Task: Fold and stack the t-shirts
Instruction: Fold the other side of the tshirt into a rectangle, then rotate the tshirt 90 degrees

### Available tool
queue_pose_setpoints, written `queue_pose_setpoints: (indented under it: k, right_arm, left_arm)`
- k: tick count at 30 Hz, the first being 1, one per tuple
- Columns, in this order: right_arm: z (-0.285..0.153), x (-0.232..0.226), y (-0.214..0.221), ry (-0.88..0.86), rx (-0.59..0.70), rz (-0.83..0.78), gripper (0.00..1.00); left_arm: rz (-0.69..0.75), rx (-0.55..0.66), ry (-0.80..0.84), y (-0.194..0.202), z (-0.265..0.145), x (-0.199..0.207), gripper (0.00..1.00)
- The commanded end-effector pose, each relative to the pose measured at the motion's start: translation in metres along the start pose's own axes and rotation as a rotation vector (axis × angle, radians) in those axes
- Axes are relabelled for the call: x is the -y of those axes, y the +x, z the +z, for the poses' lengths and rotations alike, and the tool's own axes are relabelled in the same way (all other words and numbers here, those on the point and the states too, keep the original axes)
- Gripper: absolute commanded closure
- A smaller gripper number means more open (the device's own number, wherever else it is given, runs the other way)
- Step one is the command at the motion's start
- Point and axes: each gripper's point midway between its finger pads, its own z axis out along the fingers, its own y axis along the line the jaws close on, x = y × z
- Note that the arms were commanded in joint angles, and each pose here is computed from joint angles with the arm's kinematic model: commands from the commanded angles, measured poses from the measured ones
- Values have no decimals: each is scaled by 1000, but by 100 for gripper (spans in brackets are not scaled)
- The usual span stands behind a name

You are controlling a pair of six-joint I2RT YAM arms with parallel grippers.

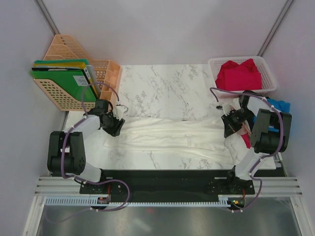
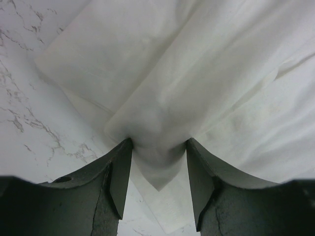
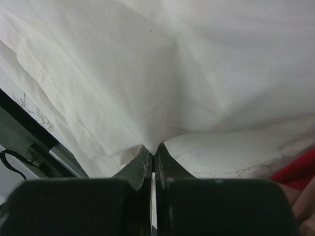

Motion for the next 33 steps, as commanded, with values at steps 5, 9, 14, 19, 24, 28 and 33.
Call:
queue_pose_setpoints:
  k: [5,9,14,19,24,28,33]
  right_arm:
    - [-24,-5,29,8,-112,-72,46]
    - [-32,-4,44,40,-145,-85,35]
    - [-45,-11,57,76,-138,-96,34]
    - [-71,-26,56,186,-20,-161,32]
    - [-67,-38,62,213,14,-169,31]
    - [-66,-35,64,214,4,-158,31]
    - [-70,-25,50,207,28,-144,31]
  left_arm:
    - [6,-14,-19,1,4,-6,45]
    - [13,-13,-25,0,3,-8,45]
    - [12,-18,-24,3,4,-7,45]
    - [25,-19,-47,4,6,-12,44]
    - [37,33,-64,-12,-4,-16,44]
    - [47,76,-83,-30,-23,-19,43]
    - [56,115,-62,-44,-38,-15,43]
